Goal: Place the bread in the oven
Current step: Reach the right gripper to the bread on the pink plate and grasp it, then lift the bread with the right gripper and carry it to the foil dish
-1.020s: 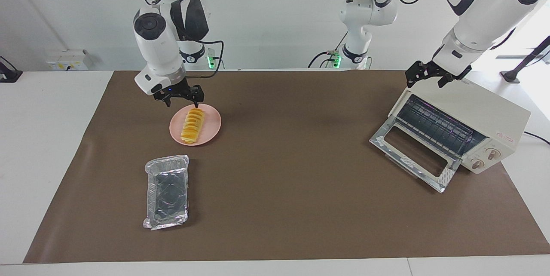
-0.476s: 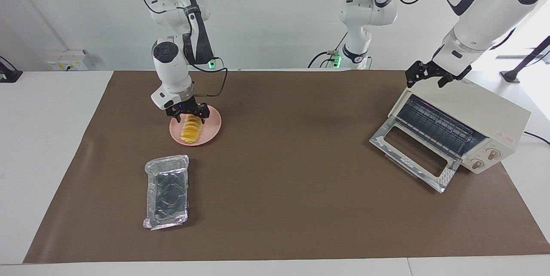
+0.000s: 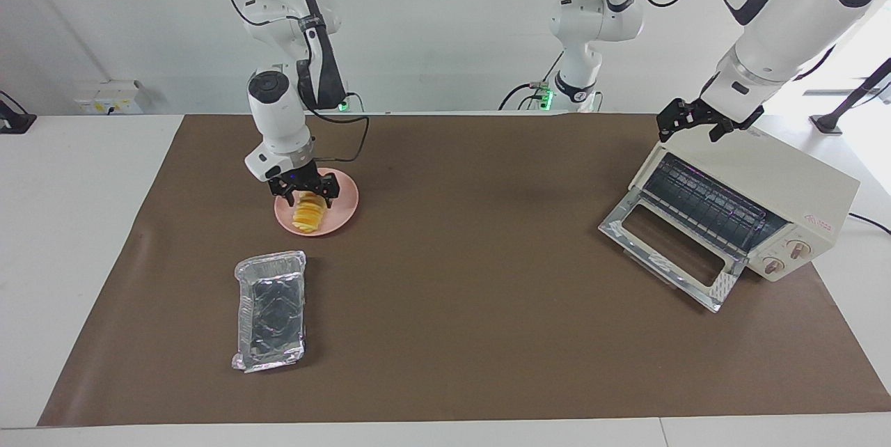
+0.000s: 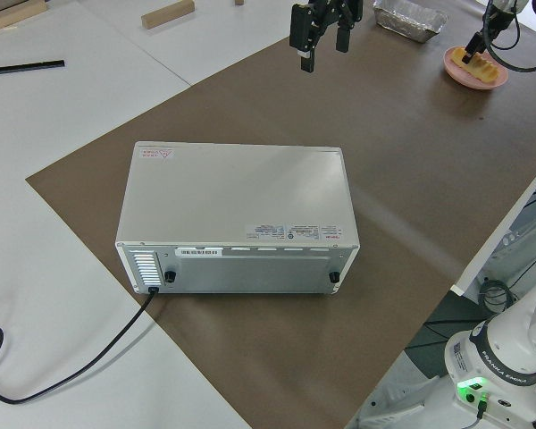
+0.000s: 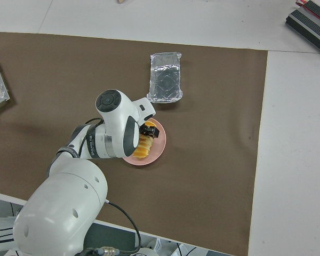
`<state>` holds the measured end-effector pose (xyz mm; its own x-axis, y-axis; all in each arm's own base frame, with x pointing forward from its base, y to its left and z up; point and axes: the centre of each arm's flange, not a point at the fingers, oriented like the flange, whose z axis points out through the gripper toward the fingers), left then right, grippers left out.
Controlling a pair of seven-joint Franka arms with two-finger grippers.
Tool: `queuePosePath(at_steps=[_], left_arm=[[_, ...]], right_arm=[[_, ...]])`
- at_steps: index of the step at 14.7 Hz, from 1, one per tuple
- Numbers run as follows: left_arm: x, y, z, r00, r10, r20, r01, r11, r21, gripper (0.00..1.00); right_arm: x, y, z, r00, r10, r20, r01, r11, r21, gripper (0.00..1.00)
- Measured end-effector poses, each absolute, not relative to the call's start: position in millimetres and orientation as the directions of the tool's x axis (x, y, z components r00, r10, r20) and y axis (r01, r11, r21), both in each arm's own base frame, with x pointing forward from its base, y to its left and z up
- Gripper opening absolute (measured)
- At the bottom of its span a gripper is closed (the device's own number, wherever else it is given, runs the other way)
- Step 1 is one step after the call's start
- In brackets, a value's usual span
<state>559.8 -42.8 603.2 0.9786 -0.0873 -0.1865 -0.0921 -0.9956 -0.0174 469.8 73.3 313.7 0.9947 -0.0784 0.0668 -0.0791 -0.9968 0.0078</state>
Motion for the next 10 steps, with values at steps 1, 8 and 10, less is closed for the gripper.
queuePosePath(at_steps=[1, 8, 10], left_arm=[[559.8, -42.8, 603.2, 0.979, -0.087, -0.187, -0.092, -0.996, -0.017, 1.0], [559.8, -42.8, 603.2, 0.979, -0.087, -0.187, -0.092, -0.996, -0.017, 1.0], [559.8, -42.8, 603.2, 0.979, -0.087, -0.187, -0.092, -0.996, -0.017, 1.0]], right_arm=[[469.8, 73.3, 311.6, 0.995, -0.08, 0.063, -0.08, -0.997, 0.008, 0.92], [470.9, 71.8, 310.4, 0.993, -0.103, 0.062, -0.104, -0.995, 0.007, 0.38], [472.2, 69.2, 311.4, 0.992, -0.109, 0.065, -0.109, -0.994, 0.007, 0.2]])
